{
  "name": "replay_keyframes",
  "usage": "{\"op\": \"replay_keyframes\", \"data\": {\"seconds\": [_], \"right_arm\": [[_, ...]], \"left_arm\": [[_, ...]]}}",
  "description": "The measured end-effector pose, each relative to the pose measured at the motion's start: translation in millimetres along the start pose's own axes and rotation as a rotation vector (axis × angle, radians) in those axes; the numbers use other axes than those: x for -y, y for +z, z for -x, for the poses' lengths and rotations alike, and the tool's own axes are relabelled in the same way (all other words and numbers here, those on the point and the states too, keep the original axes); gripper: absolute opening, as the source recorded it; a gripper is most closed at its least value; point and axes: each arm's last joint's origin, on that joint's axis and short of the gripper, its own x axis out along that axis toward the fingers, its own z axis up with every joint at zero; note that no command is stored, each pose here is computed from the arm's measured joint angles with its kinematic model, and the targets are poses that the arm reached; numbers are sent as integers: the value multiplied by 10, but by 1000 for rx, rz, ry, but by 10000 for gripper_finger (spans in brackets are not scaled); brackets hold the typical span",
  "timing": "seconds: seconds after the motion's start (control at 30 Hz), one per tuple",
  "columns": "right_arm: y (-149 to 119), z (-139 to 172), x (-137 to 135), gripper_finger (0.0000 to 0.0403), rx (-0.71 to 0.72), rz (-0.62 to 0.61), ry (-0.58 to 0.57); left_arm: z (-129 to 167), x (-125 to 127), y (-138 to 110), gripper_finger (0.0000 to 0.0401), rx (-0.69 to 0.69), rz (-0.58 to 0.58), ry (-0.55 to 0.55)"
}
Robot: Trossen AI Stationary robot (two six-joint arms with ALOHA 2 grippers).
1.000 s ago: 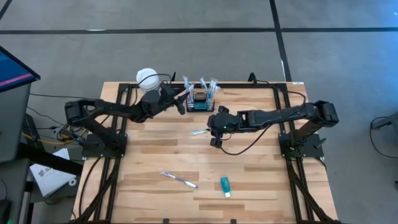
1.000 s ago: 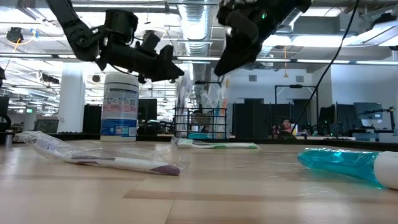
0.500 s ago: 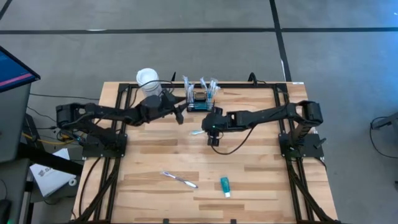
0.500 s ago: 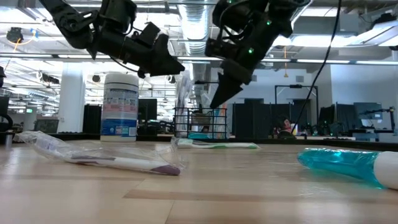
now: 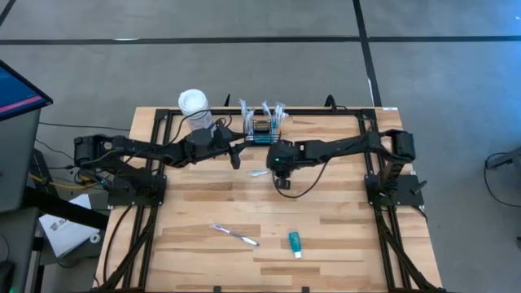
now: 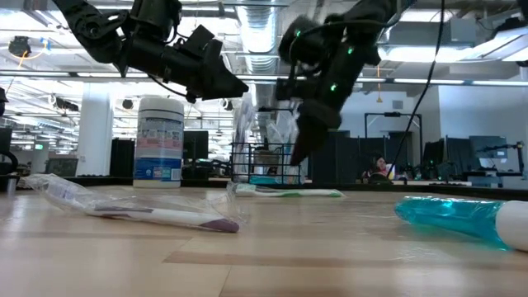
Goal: Pick & Place toothbrushing station
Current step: Put the green toothbrush into the black wire organizer
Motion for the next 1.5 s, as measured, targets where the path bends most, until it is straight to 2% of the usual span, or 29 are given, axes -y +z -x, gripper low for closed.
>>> {"op": "replay_keyframes", "data": {"seconds": [0.03, 0.1, 0.3, 0.97, 1.5], "right_arm": [[7, -43, 10, 91, 3, 3, 0], [-88, -128, 8, 91, -81, 31, 9], [-50, -184, 1, 91, -61, 99, 9], [-68, -302, 70, 94, -68, 159, -13], [-100, -319, 223, 171, -82, 125, -21]], "left_arm": [[0, 0, -1, 135, -1, 0, 0], [0, 0, -1, 135, -1, 0, 0], [-1, -5, -8, 135, -7, -1, 2], [-1, -1, -9, 135, -9, -2, 1], [-1, -2, -16, 135, -16, -3, 2]]}}
